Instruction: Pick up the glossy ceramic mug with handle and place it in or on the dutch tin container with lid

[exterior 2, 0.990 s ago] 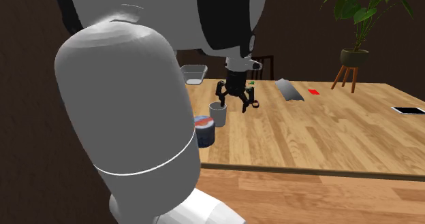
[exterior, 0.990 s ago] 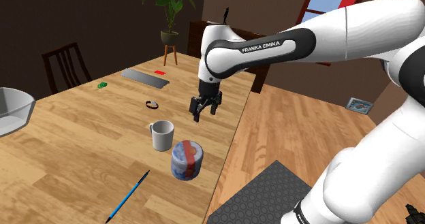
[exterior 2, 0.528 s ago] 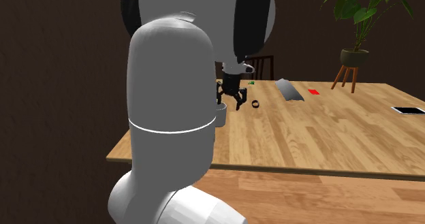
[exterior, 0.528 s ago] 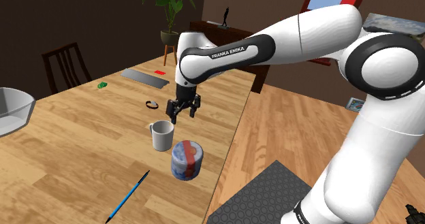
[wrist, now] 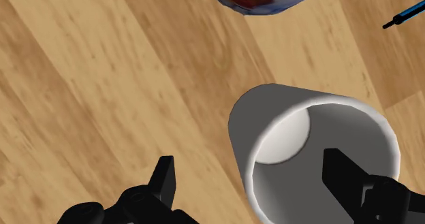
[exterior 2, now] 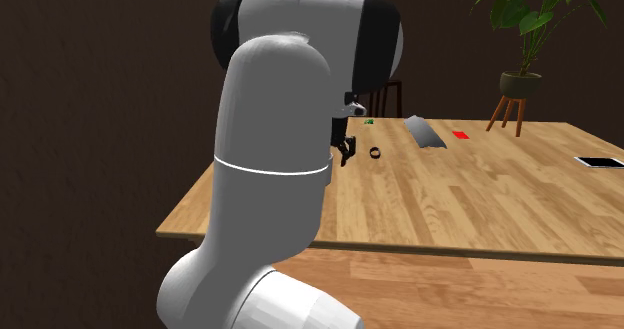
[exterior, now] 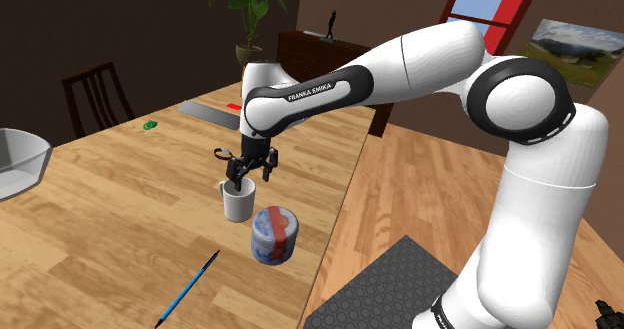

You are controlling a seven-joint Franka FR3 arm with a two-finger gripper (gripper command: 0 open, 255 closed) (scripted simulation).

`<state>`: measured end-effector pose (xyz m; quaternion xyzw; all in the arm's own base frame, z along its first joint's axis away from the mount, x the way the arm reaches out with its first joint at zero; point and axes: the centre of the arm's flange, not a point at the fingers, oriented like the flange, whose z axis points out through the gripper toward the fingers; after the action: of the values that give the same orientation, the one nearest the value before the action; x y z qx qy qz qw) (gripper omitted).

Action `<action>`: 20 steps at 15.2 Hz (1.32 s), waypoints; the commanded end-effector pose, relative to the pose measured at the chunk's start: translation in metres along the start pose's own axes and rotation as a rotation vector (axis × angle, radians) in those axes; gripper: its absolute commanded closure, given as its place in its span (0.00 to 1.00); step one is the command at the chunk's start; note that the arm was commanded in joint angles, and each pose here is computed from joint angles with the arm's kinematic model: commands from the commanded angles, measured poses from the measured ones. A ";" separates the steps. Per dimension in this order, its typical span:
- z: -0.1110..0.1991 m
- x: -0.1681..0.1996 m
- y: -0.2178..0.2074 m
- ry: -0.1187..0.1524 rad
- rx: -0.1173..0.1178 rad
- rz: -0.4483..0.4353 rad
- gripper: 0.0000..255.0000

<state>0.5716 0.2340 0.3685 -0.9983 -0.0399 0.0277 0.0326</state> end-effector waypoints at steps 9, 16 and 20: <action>0.019 0.001 0.001 0.000 0.000 0.000 0.00; 0.019 0.001 0.001 0.000 0.000 0.000 1.00; 0.019 0.001 0.001 0.000 0.000 0.000 1.00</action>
<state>0.5713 0.2347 0.3497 -0.9983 -0.0398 0.0274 0.0327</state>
